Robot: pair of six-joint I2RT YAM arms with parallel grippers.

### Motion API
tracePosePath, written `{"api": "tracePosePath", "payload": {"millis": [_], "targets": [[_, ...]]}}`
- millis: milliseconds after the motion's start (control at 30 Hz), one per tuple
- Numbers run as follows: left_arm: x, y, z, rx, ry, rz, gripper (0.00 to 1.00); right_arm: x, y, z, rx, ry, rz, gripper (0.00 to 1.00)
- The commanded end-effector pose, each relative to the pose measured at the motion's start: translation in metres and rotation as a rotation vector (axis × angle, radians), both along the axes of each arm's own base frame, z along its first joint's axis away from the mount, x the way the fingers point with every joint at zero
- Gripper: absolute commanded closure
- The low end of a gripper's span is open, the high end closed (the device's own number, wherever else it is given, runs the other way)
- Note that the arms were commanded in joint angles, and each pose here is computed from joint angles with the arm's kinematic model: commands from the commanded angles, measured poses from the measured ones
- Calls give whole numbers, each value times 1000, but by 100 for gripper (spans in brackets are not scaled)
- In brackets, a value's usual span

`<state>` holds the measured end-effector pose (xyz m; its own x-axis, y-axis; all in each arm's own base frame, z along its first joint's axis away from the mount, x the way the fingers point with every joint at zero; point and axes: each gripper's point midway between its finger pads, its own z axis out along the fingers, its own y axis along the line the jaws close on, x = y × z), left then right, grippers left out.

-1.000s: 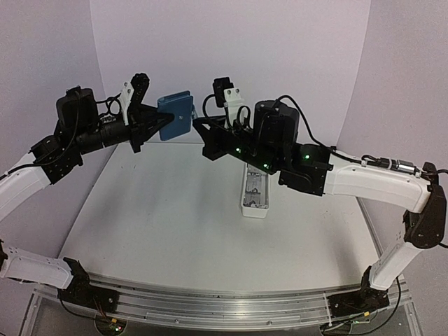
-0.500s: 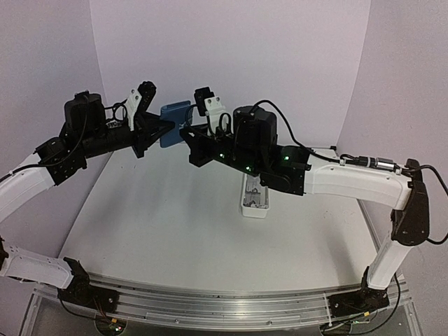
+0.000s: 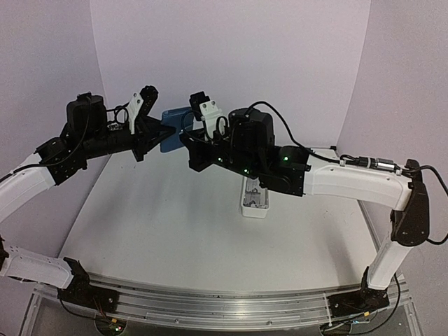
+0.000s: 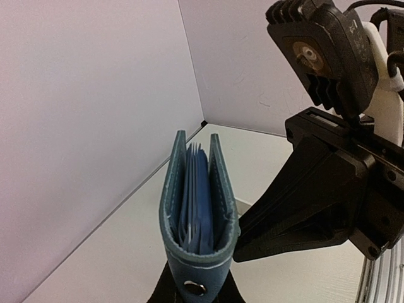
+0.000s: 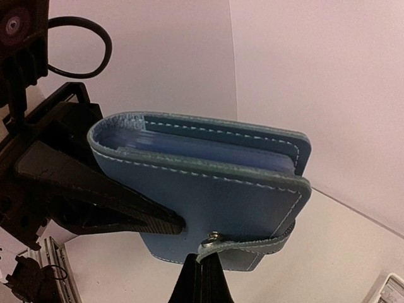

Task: Put the credit cards into the card holder
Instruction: Close the card holder at the center of the board.

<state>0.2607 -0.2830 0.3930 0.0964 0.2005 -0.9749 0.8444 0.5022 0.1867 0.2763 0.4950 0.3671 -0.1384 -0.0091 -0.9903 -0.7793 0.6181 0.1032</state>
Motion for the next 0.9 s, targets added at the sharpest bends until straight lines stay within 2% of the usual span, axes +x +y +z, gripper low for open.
{"api": "tracePosePath", "payload": {"millis": [0, 267, 533, 733, 867], "targets": [[-30, -11, 9, -3, -63, -161, 100, 8, 4, 10, -6, -18, -30, 100], [-29, -8, 10, 18, -118, -143, 100, 14, 0, -11, -60, 27, -76, 100], [-31, -10, 3, 28, -94, -165, 100, 9, -1, -3, -60, 10, -45, 100], [-20, -5, 1, 82, -166, -106, 100, 5, -15, -9, -80, 17, -57, 100], [-24, -8, 4, 80, -196, -137, 100, 2, -17, -9, -91, 8, -45, 100]]}}
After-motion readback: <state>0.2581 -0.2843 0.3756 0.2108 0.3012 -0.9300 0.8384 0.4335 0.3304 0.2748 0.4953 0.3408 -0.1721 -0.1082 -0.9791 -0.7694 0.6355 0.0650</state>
